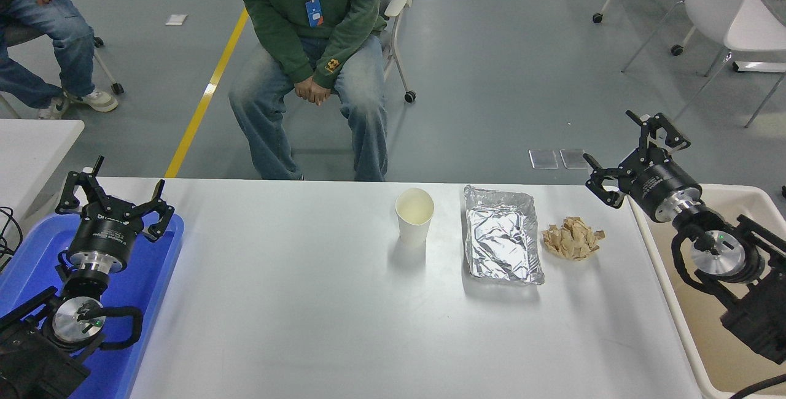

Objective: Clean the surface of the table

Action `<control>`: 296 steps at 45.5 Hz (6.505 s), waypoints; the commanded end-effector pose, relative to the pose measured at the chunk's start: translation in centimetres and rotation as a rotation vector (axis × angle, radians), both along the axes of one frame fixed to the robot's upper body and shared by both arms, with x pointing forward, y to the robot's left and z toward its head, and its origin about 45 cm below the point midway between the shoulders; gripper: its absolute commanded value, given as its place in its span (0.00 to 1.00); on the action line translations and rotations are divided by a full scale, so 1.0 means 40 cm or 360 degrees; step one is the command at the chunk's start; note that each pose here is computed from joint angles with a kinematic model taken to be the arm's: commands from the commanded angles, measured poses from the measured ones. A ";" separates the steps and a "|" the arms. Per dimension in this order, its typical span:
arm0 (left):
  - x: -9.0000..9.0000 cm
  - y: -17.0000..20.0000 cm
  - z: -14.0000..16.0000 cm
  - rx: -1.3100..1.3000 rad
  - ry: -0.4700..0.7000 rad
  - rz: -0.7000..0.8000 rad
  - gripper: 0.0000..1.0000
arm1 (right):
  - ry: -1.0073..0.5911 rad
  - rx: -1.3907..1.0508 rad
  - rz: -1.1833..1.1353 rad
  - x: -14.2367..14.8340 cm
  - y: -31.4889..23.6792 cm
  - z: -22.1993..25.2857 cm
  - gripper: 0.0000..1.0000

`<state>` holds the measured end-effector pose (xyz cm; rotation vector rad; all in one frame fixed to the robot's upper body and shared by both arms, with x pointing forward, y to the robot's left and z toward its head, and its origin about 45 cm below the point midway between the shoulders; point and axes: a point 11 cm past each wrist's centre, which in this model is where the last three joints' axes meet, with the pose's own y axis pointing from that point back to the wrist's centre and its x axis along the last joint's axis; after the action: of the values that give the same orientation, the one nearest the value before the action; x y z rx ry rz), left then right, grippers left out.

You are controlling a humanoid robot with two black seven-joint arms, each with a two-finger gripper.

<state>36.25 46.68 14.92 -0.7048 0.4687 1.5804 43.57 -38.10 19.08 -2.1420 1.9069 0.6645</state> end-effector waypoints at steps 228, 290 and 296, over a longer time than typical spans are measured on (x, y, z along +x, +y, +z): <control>0.000 0.000 0.000 -0.0001 -0.0001 -0.0001 1.00 | 0.0054 -0.1887 0.1366 0.001 0.640 -0.159 0.80; 0.000 0.000 0.000 -0.0001 -0.0001 -0.0001 1.00 | 0.0061 -0.1862 0.1426 -0.009 0.660 -0.154 0.00; 0.000 0.000 0.000 -0.0001 -0.0001 -0.0001 1.00 | 0.0056 -0.1854 0.1425 -0.008 0.664 -0.150 0.00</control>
<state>36.25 46.67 14.92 -0.7049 0.4689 1.5801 43.18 -11.81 12.79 -3.7346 1.3346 -0.5543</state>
